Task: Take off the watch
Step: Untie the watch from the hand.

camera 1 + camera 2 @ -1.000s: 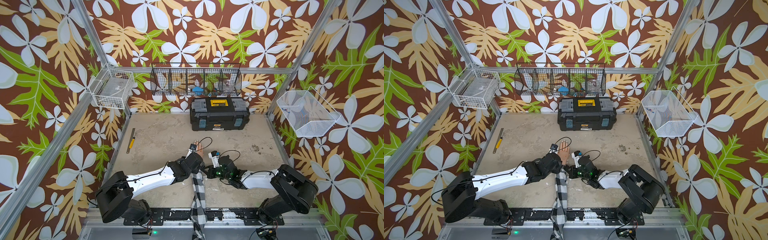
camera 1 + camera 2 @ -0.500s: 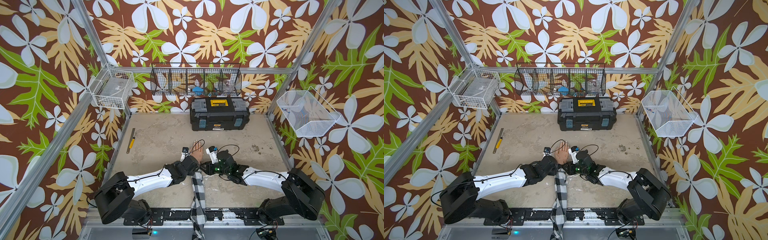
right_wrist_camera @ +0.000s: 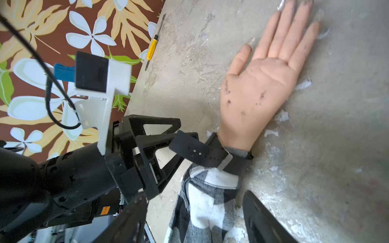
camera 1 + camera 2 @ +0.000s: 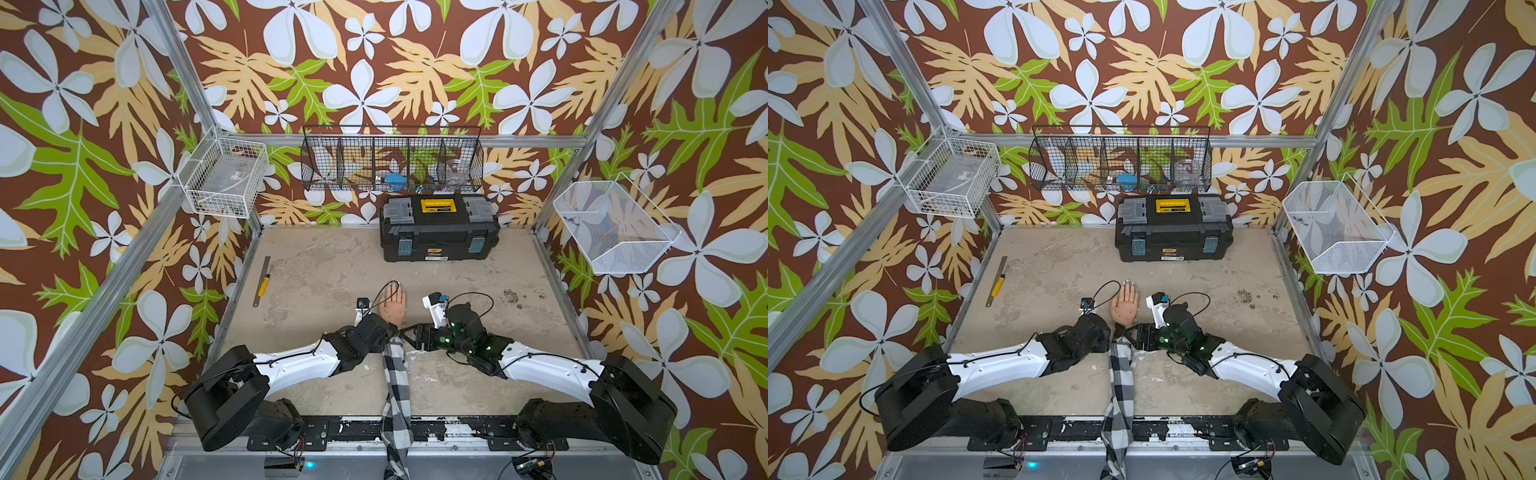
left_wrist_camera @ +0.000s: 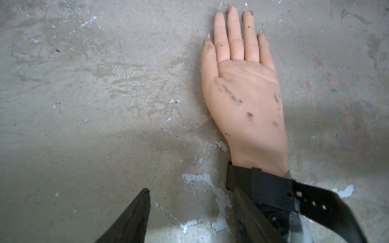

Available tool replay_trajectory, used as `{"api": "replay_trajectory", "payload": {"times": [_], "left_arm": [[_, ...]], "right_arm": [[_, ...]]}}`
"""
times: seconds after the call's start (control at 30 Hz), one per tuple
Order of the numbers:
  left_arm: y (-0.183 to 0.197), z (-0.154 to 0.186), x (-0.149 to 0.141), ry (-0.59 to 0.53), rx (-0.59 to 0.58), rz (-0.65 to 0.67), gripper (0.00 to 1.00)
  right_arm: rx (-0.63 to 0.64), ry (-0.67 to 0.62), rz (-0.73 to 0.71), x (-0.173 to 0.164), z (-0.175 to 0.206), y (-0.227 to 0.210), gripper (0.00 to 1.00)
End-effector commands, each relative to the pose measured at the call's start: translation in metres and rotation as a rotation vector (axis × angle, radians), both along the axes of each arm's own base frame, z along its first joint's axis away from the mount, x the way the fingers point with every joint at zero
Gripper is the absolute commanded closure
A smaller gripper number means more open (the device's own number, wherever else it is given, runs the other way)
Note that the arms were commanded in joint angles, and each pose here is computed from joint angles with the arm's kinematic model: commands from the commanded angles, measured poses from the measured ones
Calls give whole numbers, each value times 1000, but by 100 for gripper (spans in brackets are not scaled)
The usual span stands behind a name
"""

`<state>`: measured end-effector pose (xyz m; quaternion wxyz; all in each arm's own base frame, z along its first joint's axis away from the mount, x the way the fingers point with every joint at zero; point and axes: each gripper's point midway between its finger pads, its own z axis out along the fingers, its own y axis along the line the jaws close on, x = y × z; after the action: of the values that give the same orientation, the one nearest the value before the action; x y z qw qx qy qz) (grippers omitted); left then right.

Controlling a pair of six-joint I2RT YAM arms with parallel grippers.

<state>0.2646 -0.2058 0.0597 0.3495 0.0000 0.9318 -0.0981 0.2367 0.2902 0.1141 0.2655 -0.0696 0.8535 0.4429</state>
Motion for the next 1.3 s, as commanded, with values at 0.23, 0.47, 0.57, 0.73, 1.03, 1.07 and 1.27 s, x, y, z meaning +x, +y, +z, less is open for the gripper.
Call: {"api": "replay_trajectory", "payload": {"times": [0.23, 0.47, 0.57, 0.73, 1.03, 1.07, 1.27], "left_arm": [[-1, -4, -4, 6, -57, -1, 37], [-1, -6, -6, 6, -70, -1, 37], [-1, -7, -7, 8, -82, -2, 37], [-4, -10, -8, 18, -97, -10, 38], [-11, -10, -10, 20, -131, -33, 38], [-11, -11, -10, 24, -130, -34, 38], [-14, -18, -11, 40, -133, -41, 39]], "right_arm": [[263, 100, 40, -6, 9, 20, 30], [292, 129, 36, -2, 1, 25, 31], [295, 138, 35, 1, -1, 28, 32], [287, 157, 22, 4, -11, 30, 33], [293, 167, 23, 10, -15, 36, 35], [295, 167, 25, 10, -14, 37, 35], [308, 169, 37, 12, -11, 41, 36]]}}
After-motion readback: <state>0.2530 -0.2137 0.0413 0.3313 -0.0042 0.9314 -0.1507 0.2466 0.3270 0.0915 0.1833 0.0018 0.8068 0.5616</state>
